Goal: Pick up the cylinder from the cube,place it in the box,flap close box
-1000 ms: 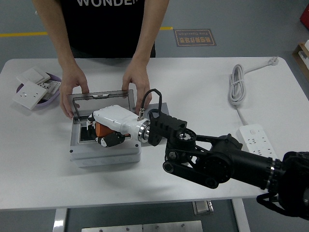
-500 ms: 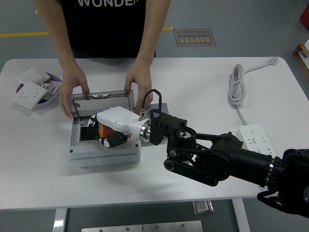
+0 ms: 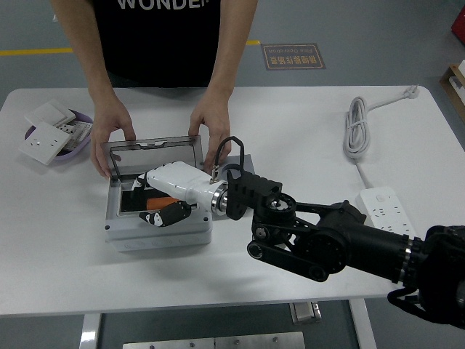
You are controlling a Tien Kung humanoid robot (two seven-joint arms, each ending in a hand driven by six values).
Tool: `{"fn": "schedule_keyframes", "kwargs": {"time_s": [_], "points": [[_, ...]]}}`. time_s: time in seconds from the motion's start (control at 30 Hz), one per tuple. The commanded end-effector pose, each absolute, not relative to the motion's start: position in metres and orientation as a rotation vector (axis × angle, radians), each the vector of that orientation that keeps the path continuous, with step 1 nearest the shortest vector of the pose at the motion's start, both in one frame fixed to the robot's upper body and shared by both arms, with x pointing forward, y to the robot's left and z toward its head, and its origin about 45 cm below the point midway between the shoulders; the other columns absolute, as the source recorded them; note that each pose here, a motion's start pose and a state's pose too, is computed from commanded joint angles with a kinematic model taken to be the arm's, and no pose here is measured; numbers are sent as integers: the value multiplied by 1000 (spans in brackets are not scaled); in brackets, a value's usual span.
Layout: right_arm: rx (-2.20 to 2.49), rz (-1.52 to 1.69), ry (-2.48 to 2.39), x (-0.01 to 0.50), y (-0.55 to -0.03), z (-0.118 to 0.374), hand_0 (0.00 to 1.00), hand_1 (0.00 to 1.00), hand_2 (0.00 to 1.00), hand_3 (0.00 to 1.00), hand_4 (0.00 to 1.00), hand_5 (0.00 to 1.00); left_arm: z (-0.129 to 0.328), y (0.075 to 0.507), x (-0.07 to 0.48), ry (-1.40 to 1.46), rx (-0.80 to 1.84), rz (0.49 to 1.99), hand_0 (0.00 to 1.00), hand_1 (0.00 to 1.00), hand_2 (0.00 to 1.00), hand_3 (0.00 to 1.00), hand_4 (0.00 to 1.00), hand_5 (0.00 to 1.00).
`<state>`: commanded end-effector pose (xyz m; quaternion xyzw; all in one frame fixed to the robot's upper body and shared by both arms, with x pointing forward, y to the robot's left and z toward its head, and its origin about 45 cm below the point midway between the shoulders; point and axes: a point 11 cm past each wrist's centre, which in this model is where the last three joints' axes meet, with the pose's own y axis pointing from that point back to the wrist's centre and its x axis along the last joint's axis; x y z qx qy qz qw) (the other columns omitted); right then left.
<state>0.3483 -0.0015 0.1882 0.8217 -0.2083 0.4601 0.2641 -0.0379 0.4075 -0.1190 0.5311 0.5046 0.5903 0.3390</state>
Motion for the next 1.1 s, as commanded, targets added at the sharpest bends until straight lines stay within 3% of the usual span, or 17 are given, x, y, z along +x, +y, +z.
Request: {"fn": "schedule_keyframes", "kwargs": {"time_s": [0.17, 0.57, 1.1], "points": [[2333, 1169, -611, 341, 7, 203, 832, 738, 749, 725, 669, 315, -120, 406, -38, 1317, 1381, 1535, 923, 852, 854, 951, 2, 2], [2594, 1032, -863, 362, 1, 301, 833, 733, 744, 729, 684, 313, -120, 404, -40, 1318, 1382, 1531, 923, 852, 854, 951, 2, 2], [2449, 888, -936, 414, -36, 252, 812, 717, 730, 721, 686, 327, -120, 405, -35, 1306, 1381, 1527, 923, 852, 854, 951, 2, 2]]}}
